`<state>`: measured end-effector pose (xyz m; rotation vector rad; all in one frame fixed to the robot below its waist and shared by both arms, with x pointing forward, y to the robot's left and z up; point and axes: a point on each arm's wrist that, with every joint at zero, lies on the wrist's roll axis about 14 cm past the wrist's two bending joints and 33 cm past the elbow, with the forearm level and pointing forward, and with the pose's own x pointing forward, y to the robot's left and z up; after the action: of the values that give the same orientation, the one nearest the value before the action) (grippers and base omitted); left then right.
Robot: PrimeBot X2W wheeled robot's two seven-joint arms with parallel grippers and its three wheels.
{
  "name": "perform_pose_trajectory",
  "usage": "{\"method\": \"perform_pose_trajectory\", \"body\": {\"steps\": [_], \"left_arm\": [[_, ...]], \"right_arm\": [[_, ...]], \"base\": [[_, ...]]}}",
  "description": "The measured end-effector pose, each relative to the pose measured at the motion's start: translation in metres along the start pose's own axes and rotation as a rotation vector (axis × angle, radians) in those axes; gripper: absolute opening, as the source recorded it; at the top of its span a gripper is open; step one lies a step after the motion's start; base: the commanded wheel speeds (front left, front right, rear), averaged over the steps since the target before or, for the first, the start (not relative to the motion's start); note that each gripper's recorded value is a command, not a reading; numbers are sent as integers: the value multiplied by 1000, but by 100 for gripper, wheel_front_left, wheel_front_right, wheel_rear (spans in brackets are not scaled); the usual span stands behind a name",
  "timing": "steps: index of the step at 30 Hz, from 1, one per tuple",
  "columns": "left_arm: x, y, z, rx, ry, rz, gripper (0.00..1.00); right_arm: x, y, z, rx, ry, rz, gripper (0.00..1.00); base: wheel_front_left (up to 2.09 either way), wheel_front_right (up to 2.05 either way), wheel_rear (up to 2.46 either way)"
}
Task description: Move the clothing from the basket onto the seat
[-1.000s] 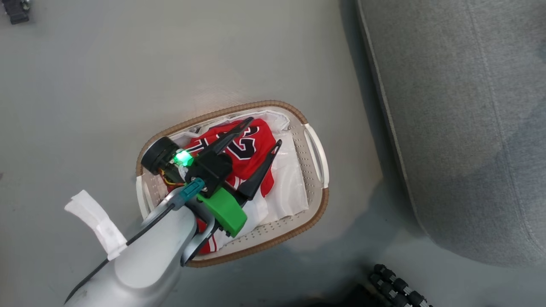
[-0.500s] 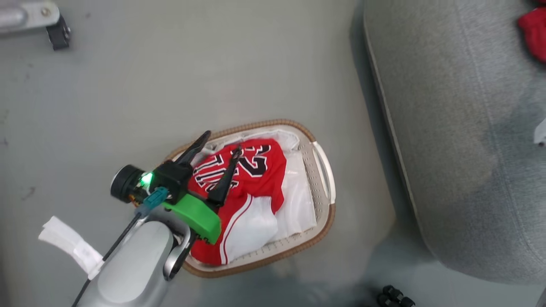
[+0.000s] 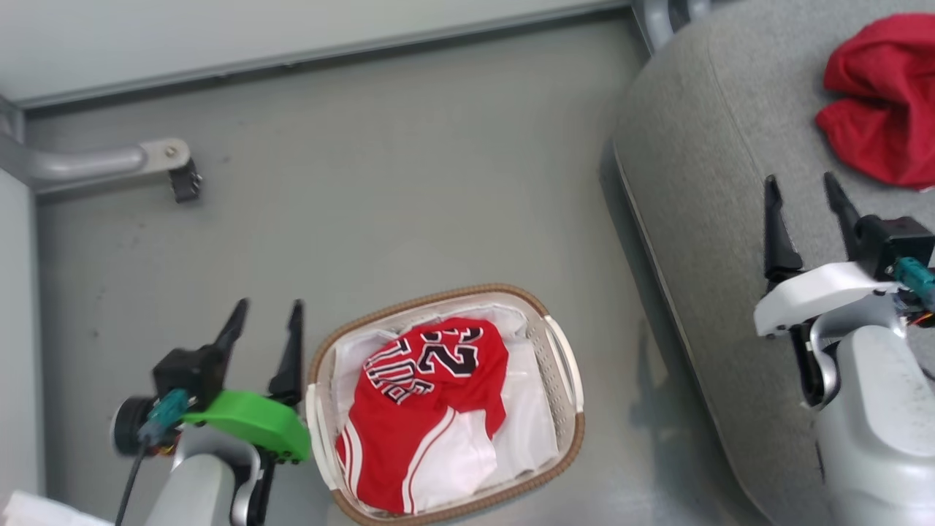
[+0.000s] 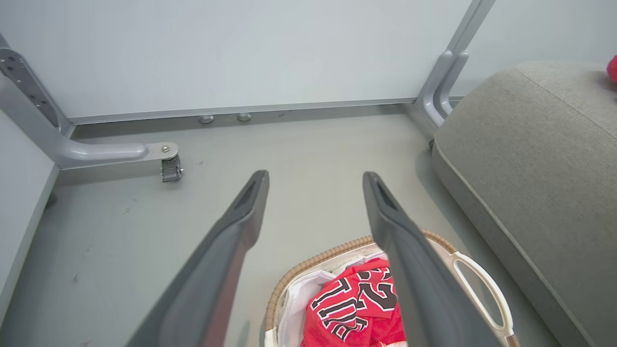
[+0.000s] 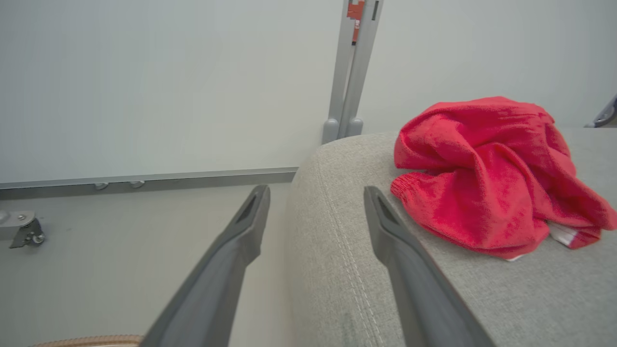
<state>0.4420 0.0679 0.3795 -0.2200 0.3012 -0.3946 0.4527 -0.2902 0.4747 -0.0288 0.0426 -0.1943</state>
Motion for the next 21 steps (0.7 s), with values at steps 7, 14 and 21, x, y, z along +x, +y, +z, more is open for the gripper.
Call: {"method": "perform_pose_trajectory", "body": {"steps": [7,14,21], "left_arm": [[-39,38,19,0,-63,192,100],[-77,52,34,26,-122,277,100],[-107,52,40,21,-168,310,100]], "right_arm": [[-17,49,16,62,-48,120,100],[-43,74,10,58,-30,195,100],[-68,89,7,72,-23,241,100]], "base": [[0,0,0],[0,0,0],[0,0,0]]}}
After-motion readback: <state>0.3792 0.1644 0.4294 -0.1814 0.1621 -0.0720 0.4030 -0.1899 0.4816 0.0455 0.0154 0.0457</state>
